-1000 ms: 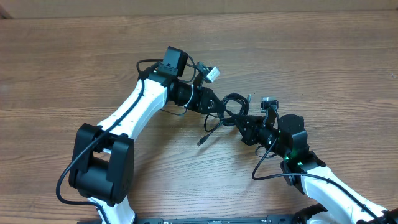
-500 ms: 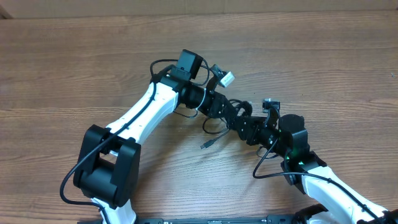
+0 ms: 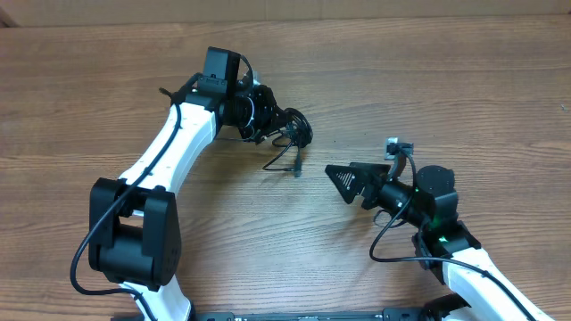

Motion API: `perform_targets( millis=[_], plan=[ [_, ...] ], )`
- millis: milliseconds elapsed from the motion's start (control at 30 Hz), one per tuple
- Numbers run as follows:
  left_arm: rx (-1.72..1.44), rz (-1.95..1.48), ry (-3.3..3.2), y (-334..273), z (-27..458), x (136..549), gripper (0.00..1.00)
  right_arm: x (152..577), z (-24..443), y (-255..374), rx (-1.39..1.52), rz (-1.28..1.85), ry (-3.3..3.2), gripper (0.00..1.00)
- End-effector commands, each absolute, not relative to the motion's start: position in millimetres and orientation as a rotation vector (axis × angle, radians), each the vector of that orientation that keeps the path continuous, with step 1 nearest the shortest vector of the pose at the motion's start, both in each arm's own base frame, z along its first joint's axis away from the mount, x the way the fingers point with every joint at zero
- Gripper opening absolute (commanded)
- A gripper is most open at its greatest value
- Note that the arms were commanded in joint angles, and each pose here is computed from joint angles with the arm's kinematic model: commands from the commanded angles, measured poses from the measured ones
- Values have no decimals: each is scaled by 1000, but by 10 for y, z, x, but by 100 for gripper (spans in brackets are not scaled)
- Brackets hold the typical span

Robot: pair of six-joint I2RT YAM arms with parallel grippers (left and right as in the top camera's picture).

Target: Untangle cables

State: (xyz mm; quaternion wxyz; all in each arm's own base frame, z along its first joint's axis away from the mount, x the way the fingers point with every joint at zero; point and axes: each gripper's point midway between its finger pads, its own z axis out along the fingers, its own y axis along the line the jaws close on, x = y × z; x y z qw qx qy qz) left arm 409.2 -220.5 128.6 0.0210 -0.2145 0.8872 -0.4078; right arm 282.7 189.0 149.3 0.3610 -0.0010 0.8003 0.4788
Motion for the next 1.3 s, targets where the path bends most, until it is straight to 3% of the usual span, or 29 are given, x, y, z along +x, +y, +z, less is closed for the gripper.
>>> perform_targets(
  millis=[0, 267, 400, 467, 633, 933, 1100, 1200, 1267],
  plan=[
    [-803, -1259, 2727, -2347, 1427, 4076, 4, 2762, 1449, 2042, 36, 1303, 2107, 100],
    [-693, -1113, 2776, -2723, 1319, 3871, 4, 2793, 1318, 2133, 397, 1441, 2183, 99],
    [-649, -1060, 2783, -2852, 1287, 3797, 4, 2854, 1336, 2095, 511, 1455, 2160, 84],
    [-661, -1065, 2788, -2908, 1289, 3763, 4, 2893, 1320, 2057, 536, 1425, 2149, 68],
    [-837, -1086, 2795, -2976, 1282, 3699, 4, 2940, 1254, 1985, 587, 1366, 2148, 58],
    [-1279, -1125, 2784, -3171, 1280, 3506, 4, 3007, 1046, 1843, 682, 1237, 2171, 62],
    [-1349, -1103, 2776, -3269, 1264, 3422, 4, 3009, 953, 1845, 695, 1223, 2195, 61],
    [-1442, -1101, 2766, -3334, 1262, 3357, 4, 3007, 906, 1844, 703, 1215, 2209, 51],
    [-1476, -1097, 2758, -3356, 1260, 3339, 4, 3007, 906, 1844, 698, 1214, 2209, 30]
  ],
)
